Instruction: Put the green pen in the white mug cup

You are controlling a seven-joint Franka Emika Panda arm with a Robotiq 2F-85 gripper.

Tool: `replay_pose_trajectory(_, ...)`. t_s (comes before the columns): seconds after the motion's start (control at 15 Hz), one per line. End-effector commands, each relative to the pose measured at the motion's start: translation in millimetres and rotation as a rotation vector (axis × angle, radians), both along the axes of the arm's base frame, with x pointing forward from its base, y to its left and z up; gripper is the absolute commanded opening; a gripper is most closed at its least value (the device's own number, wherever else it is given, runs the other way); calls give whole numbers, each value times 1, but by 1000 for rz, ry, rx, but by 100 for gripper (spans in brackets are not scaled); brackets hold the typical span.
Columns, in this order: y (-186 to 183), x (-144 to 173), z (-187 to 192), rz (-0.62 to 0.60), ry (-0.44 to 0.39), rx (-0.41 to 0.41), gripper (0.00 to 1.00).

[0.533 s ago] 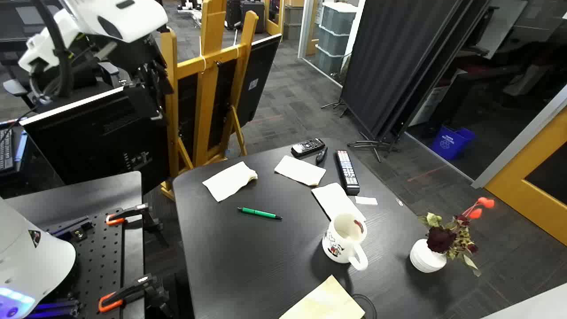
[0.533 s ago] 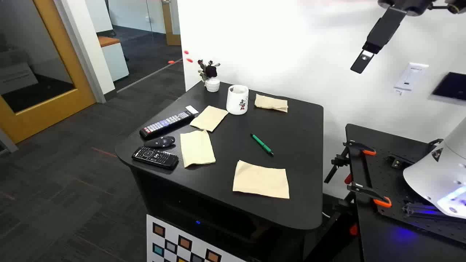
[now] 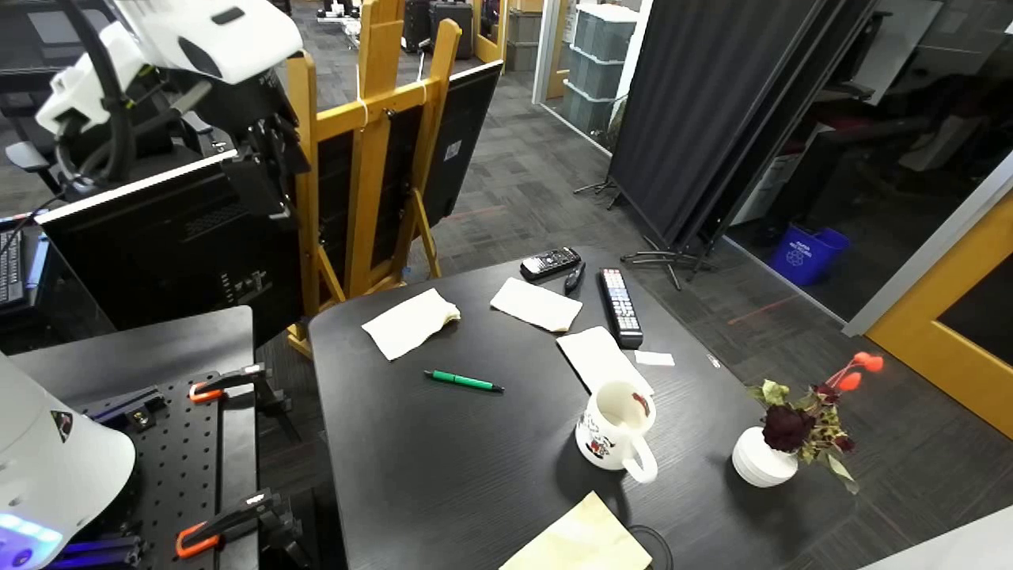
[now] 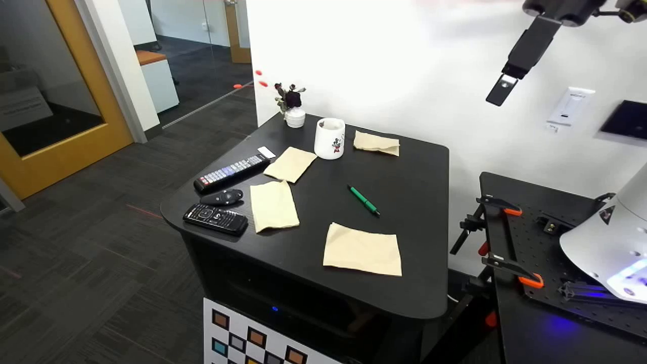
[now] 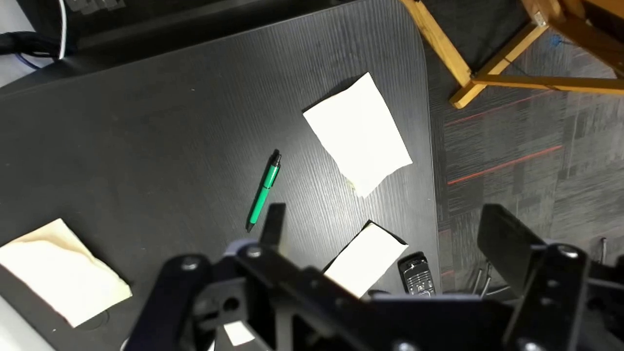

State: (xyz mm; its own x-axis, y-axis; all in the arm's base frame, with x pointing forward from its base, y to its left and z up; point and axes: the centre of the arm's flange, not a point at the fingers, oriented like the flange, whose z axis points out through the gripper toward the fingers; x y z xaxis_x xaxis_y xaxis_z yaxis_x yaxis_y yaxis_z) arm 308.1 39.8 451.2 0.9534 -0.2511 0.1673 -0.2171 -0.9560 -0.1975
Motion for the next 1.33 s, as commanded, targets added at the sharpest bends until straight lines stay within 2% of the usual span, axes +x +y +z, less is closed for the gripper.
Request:
replay_pose_trajectory(0.0,-9,16,-6,-25,18,12,100)
replay_pose_trajectory(0.4,-38,54,-39,-107,83,57,100)
replay_pose_trajectory(0.8,-48,90,-89,-219,117,86,100)
replay_pose_trajectory(1.27,-51,128,-155,-346,147,52,100)
